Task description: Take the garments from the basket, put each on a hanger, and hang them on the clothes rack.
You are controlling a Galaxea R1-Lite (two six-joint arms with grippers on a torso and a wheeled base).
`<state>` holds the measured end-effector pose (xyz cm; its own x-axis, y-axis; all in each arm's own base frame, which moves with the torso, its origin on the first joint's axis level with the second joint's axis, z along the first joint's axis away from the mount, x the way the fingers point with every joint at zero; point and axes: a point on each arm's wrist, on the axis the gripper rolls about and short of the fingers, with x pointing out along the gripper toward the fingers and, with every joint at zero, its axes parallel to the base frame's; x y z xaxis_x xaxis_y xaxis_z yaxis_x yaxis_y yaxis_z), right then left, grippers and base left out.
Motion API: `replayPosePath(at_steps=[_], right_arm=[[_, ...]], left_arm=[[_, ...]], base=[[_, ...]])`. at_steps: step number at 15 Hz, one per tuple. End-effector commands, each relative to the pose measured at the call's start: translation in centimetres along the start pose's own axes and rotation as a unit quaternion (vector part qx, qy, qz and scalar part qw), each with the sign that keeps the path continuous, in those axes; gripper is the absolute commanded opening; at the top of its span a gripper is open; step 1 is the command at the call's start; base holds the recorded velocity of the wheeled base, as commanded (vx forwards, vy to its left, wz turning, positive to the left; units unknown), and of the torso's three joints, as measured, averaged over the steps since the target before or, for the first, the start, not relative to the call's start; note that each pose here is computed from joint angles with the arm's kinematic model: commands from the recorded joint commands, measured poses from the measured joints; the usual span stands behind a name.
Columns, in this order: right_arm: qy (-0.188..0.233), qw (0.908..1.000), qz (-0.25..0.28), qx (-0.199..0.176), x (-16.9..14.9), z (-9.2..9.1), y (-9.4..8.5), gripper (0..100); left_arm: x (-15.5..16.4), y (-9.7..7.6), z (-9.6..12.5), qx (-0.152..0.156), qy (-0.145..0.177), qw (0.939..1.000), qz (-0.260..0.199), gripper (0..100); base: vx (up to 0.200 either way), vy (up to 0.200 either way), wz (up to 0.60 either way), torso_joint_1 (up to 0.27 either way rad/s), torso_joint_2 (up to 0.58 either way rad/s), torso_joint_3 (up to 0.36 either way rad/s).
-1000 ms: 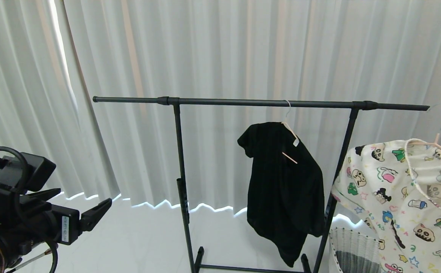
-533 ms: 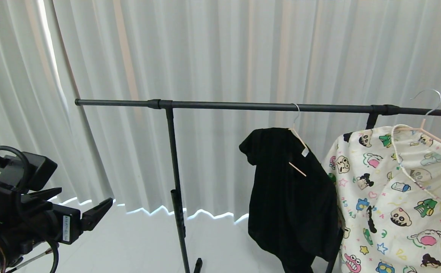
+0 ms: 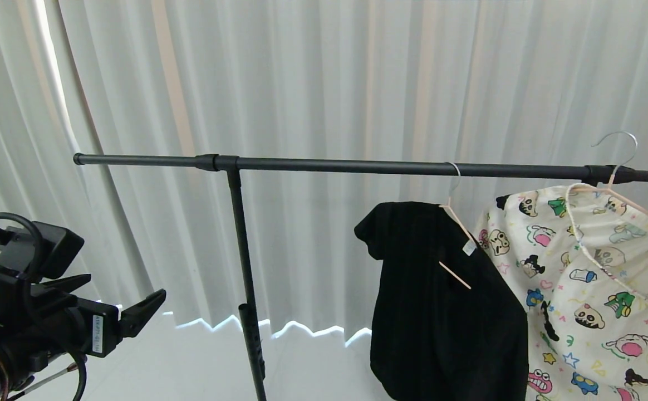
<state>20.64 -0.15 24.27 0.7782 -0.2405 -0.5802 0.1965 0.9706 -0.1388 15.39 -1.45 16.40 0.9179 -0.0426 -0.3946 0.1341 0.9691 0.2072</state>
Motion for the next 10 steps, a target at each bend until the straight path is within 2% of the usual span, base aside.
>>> replayPosePath(at_steps=[1, 3, 10], right_arm=[[0.001, 1.0000, 0.001, -0.001, 0.0, 0.0, 0.1, 0], [0.002, 1.0000, 0.002, -0.002, 0.1, -0.1, 0.1, 0], [0.016, 0.9996, 0.018, -0.018, 0.8, -0.3, 1.2, 0]], left_arm=[[0.0, 0.0, 0.0, 0.000, -0.001, 1.0000, 0.000, 100], [0.0, 0.0, 0.0, 0.001, 0.000, 1.0000, 0.000, 100], [0.0, 0.0, 0.1, 0.001, -0.002, 1.0000, 0.001, 100]], base=[[0.200, 0.000, 0.00, -0.002, 0.00, 0.002], [0.200, 0.000, 0.00, -0.005, 0.00, 0.000], [0.000, 0.000, 0.00, 0.000, 0.00, 0.000]])
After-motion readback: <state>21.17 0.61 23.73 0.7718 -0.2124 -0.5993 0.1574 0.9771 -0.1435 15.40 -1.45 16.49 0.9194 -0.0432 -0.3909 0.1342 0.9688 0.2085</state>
